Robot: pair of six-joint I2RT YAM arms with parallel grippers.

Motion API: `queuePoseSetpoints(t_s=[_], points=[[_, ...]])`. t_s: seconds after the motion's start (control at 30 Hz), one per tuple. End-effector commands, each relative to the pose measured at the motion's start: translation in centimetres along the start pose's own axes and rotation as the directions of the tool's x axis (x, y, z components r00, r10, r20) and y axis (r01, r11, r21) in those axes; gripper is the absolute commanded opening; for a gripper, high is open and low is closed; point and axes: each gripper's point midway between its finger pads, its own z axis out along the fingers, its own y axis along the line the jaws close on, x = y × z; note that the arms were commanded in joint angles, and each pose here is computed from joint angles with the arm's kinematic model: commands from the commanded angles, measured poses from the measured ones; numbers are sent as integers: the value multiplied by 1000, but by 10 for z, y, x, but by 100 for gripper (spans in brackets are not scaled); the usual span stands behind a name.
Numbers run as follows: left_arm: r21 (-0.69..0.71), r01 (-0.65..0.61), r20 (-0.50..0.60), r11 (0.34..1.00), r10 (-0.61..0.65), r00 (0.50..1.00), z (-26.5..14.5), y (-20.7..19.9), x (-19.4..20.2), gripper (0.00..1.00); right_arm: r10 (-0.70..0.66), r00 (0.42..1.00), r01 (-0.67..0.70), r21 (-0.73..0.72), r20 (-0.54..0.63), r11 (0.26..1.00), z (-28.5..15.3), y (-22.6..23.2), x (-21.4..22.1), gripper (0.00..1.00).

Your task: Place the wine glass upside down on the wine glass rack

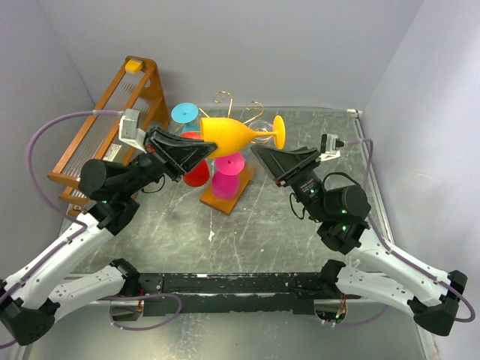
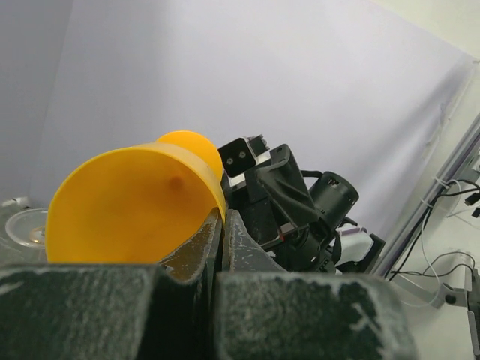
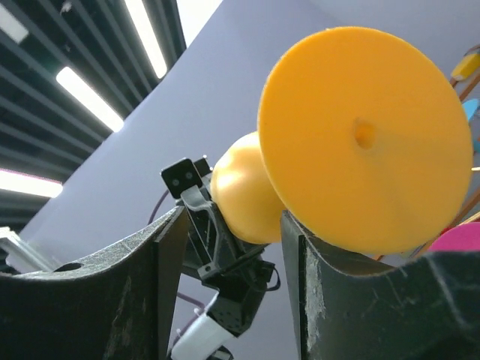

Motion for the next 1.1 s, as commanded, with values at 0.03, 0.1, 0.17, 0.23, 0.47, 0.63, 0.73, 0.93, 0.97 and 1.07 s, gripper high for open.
queuePoseSetpoints(t_s=[0.03,0.1,0.17,0.23,0.47,0.63,0.73,0.93,0.97,1.07], points=[[156,20,27,988,-24,999,9,-23,-5,7,30,992,-48,154,119,987,-5,-21,-25,52],[168,36,26,985,-40,999,11,-21,-2,7,26,989,-55,195,146,979,-5,-27,-30,53],[181,54,13,982,-58,998,13,-20,2,7,26,986,-62,214,167,975,-4,-31,-33,53],[184,64,0,981,-65,998,15,-20,5,7,37,983,-79,232,179,970,-2,-35,-34,53],[181,76,-21,981,-74,997,13,-21,9,7,101,972,-155,252,214,955,1,-45,-32,52],[163,72,-22,984,-69,997,9,-19,11,7,172,953,-221,181,251,958,6,-37,-36,49],[166,63,-28,984,-60,998,8,-21,11,7,194,946,-246,189,258,951,13,-38,-36,48],[176,72,-61,982,-62,996,4,-22,20,7,228,927,-296,207,299,932,19,-48,-36,46],[175,74,-71,982,-63,996,2,-21,23,7,228,925,-298,205,304,932,20,-48,-37,45],[184,77,-114,980,-56,992,-2,-22,33,7,220,923,-293,205,315,934,20,-49,-39,45]])
